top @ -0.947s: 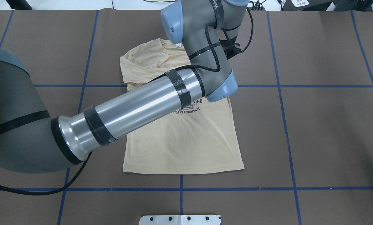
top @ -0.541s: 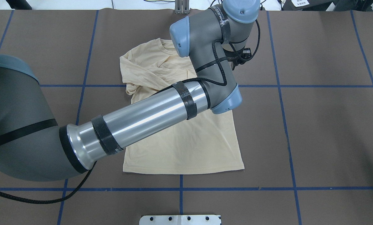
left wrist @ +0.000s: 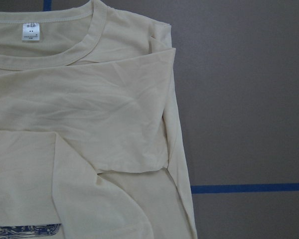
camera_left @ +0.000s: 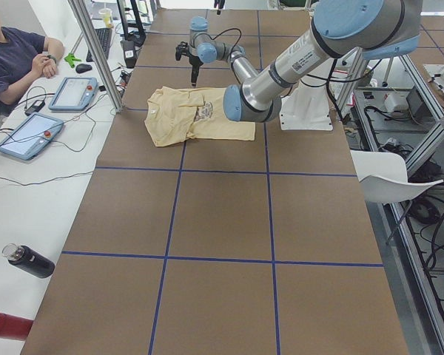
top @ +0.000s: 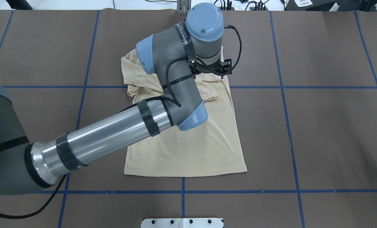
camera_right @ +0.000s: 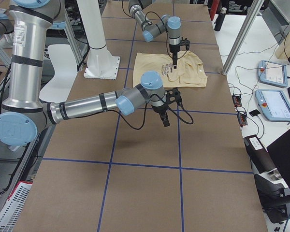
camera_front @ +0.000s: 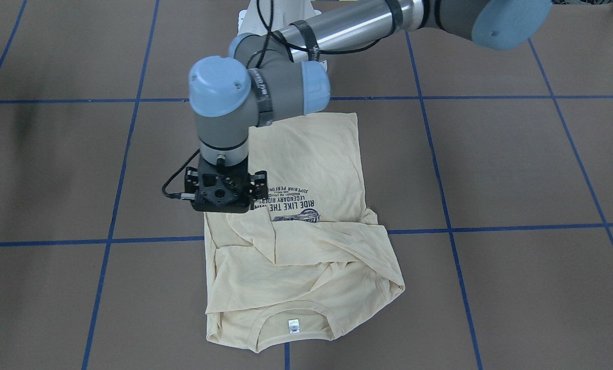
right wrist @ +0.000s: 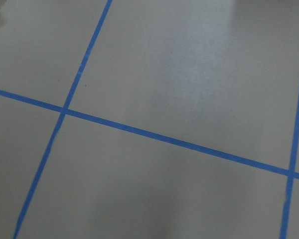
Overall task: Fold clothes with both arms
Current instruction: 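Release the sleeve and withdraw the left gripper while the right gripper approaches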
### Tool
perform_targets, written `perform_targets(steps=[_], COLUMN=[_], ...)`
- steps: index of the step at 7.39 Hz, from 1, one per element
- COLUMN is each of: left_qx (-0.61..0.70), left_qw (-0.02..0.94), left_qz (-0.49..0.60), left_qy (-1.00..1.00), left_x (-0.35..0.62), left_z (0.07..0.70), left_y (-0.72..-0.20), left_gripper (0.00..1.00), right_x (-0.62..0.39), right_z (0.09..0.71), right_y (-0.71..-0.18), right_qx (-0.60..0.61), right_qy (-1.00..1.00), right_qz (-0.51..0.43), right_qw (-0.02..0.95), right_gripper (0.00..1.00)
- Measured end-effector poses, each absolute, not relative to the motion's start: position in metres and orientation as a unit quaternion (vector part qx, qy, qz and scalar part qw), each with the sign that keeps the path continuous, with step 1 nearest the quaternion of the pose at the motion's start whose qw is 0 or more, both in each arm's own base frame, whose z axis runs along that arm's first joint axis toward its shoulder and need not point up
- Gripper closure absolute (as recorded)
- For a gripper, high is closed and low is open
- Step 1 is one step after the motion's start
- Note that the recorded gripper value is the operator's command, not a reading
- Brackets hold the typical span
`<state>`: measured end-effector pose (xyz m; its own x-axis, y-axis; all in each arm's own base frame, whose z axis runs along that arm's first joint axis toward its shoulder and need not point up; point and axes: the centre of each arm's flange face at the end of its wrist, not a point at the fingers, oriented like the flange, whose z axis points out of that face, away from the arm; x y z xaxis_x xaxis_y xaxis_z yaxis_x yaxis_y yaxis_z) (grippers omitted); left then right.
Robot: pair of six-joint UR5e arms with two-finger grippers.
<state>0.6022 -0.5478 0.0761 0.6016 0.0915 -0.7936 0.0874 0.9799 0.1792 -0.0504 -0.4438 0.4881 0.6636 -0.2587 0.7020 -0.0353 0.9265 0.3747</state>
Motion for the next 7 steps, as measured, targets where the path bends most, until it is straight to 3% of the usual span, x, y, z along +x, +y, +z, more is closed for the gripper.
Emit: perform_targets(steps=[3,7], left_qx=[0.147,0.158], left_qw=[0.876,0.875], left_qz=[0.065,0.046], left_qy=[0.455,0.455], left_x=[0.478,0.386], left_z=[0.199,0.262], left_y=[-0.46,-0.383], left_gripper=[0.0,0.0], right_x=[-0.144,-0.299], right_z=[0.448,0.386], right_y=[-0.427,-0.37], right_qx=[0.177,0.187], right_qy=[-0.446,-0.444], right_qz=[-0.004,0.062], right_qw=[0.877,0.874], right_gripper=[0.0,0.0])
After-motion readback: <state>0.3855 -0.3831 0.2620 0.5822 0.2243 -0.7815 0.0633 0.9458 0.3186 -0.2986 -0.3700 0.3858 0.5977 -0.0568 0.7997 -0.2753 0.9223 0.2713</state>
